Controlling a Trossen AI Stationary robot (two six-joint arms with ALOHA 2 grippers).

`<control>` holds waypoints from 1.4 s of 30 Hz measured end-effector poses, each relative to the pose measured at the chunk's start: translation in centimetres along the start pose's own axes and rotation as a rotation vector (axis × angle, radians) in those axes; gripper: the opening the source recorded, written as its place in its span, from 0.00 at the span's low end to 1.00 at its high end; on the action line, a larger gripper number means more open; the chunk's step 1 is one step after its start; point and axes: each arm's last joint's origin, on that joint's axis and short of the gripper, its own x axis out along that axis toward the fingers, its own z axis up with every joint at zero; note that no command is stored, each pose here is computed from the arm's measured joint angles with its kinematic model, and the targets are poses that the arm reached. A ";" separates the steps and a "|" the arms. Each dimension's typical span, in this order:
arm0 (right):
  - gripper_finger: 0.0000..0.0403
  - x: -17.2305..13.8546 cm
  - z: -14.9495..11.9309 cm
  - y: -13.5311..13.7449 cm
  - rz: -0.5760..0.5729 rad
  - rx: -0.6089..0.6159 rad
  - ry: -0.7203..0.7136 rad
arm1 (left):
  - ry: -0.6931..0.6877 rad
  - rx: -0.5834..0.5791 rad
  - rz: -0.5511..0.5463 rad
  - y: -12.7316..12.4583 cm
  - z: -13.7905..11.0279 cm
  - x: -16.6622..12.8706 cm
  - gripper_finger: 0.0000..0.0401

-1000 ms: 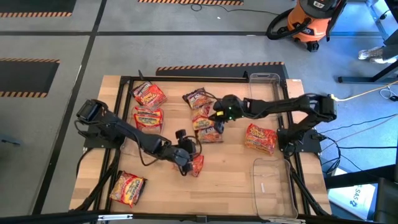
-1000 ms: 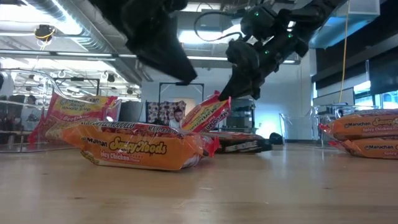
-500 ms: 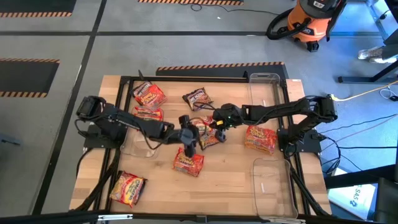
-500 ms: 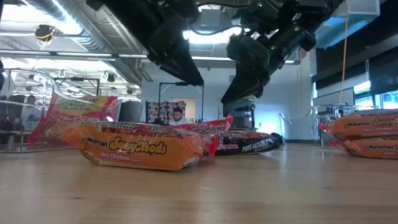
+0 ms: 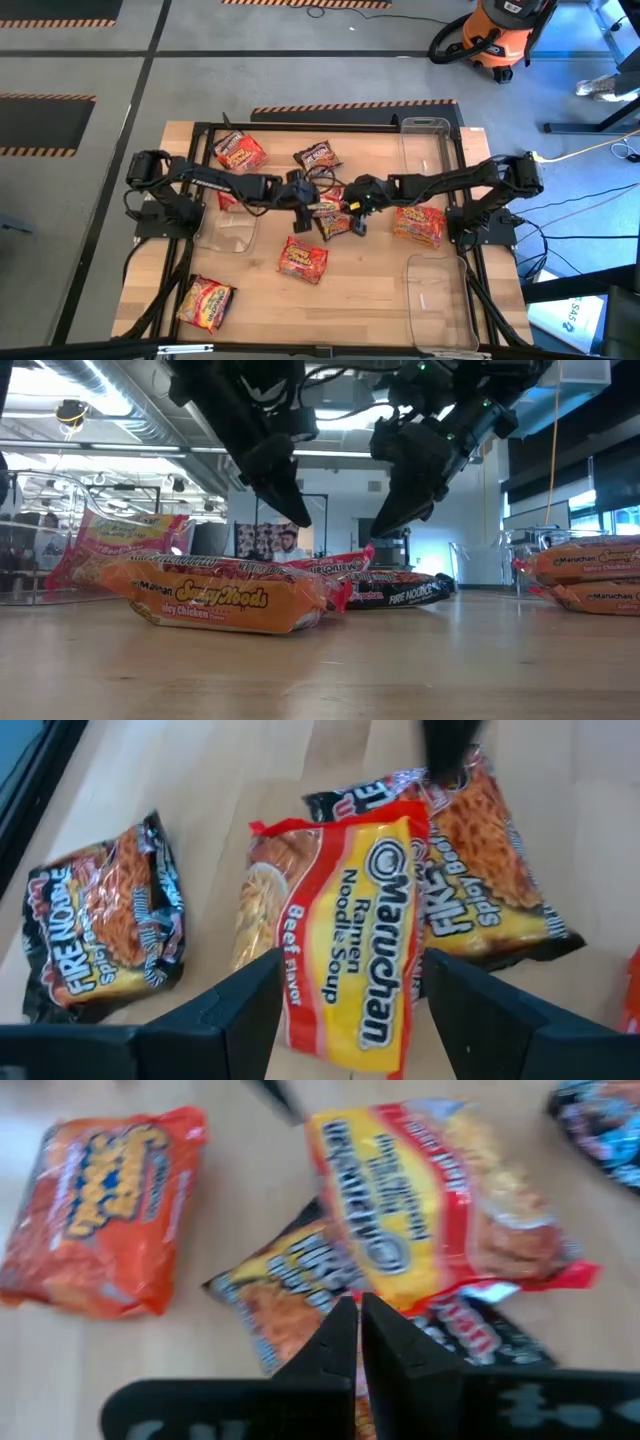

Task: Sort Maruchan noodles
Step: Put the red noodle pack into the middle transparent bin

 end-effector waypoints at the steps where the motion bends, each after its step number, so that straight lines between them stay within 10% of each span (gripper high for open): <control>1: 0.00 0.0 -0.1 0.3 0.006 -0.007 0.002 | -0.006 -0.005 0.004 0.2 -0.1 0.1 0.57; 13: 0.00 0.1 -0.7 3.0 -0.005 -0.071 -0.002 | -0.095 -0.048 -0.221 2.6 -2.2 2.1 0.57; 28: 0.03 0.1 -0.1 3.4 -0.113 -0.079 -0.108 | -0.084 -0.076 -0.214 3.2 -2.3 2.2 0.57; 42: 0.64 4.1 1.1 2.7 -0.156 -0.311 -0.235 | -0.006 -0.086 -0.059 3.7 -3.7 2.6 0.57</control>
